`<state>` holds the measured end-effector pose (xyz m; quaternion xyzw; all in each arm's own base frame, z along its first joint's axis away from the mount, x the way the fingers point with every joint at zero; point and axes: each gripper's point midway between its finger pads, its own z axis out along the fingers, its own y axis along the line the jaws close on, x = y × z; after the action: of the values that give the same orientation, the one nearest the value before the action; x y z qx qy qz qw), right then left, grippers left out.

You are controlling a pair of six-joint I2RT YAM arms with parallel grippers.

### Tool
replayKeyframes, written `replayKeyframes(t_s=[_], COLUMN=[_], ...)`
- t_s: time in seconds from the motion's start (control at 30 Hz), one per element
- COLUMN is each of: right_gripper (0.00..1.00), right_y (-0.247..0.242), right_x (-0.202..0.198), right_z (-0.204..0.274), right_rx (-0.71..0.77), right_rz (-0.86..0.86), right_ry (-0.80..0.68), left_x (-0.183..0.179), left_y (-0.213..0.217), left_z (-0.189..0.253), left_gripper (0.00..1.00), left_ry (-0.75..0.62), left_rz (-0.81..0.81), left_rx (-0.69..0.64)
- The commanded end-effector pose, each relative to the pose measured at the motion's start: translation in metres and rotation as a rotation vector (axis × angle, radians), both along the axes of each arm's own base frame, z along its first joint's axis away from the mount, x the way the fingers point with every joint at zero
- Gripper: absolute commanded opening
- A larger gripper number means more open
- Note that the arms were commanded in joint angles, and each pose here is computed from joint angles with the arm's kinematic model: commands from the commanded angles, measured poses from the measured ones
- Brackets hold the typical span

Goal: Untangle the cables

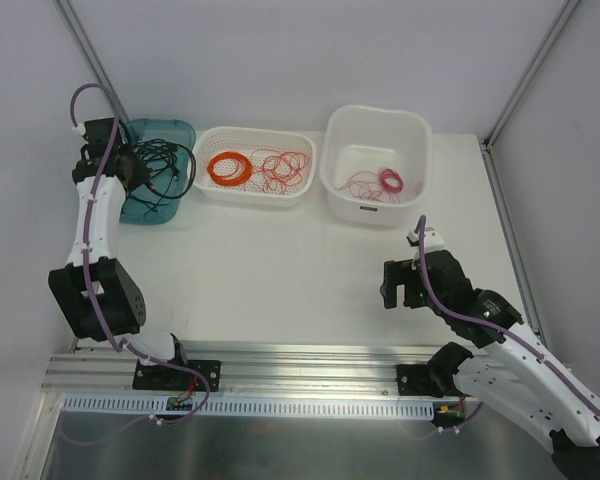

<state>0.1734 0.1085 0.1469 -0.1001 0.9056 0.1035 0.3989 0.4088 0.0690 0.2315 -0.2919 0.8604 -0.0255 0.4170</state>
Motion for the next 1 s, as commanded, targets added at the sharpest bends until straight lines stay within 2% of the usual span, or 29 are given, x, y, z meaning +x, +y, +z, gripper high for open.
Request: replayKeyframes(t_s=[0.0,0.1,0.13,0.17,0.2,0.23,0.3,0.33,0.4,0.7,0.73,0.8,0.87,0.93,0.97], right_gripper=[0.97,0.97,0.97,0.97,0.97,0.97,0.97,0.97,0.97,0.97,0.97,0.97,0.97,0.97,0.97], right_y=[-0.001,-0.004,-0.005,-0.006,-0.006,-0.005,-0.004,-0.004,-0.003,-0.008,-0.009,-0.017,-0.025,-0.034,-0.041], right_x=[0.007,0.009,0.009,0.009,0.01,0.01,0.01,0.01,0.01,0.01,0.01,0.011,0.013,0.01,0.011], right_z=[0.009,0.008,0.008,0.008,0.008,0.008,0.008,0.009,0.01,0.028,0.031,0.039,0.047,0.06,0.065], right_rx=[-0.014,-0.037,-0.044,-0.047,-0.052,-0.053,-0.051,-0.054,-0.049,-0.041,-0.045,-0.061,-0.078,-0.086,-0.102], right_rz=[-0.009,-0.017,-0.018,-0.023,-0.022,-0.02,-0.017,-0.017,-0.015,-0.035,-0.041,-0.07,-0.105,-0.13,-0.156], right_ry=[-0.039,-0.034,-0.033,-0.034,-0.029,-0.028,-0.024,-0.021,-0.021,-0.048,-0.053,-0.072,-0.092,-0.112,-0.127], left_x=[0.019,0.028,0.033,0.037,0.039,0.039,0.039,0.039,0.034,-0.014,-0.022,-0.037,-0.045,-0.057,-0.06], left_y=[0.03,0.062,0.068,0.073,0.083,0.088,0.096,0.097,0.095,0.059,0.054,0.043,0.03,0.015,-0.004], left_z=[-0.005,-0.022,-0.02,-0.03,-0.029,-0.03,-0.032,-0.034,-0.036,-0.039,-0.026,-0.031,-0.012,0.002,0.005], left_gripper=[0.0,0.02,0.1,0.19,0.34,0.41,0.66,0.86,0.98,0.99,0.99,0.99,0.99,0.99,0.99], left_ry=[0.0,0.029,0.017,0.036,0.029,0.03,0.031,0.033,0.04,0.063,0.034,0.035,-0.035,-0.09,-0.095], left_rz=[0.071,0.148,0.163,0.175,0.2,0.21,0.23,0.231,0.224,0.088,0.074,0.049,0.01,-0.034,-0.109], left_rx=[-0.098,-0.121,-0.131,-0.146,-0.152,-0.157,-0.159,-0.164,-0.165,-0.168,-0.152,-0.172,-0.161,-0.128,-0.09])
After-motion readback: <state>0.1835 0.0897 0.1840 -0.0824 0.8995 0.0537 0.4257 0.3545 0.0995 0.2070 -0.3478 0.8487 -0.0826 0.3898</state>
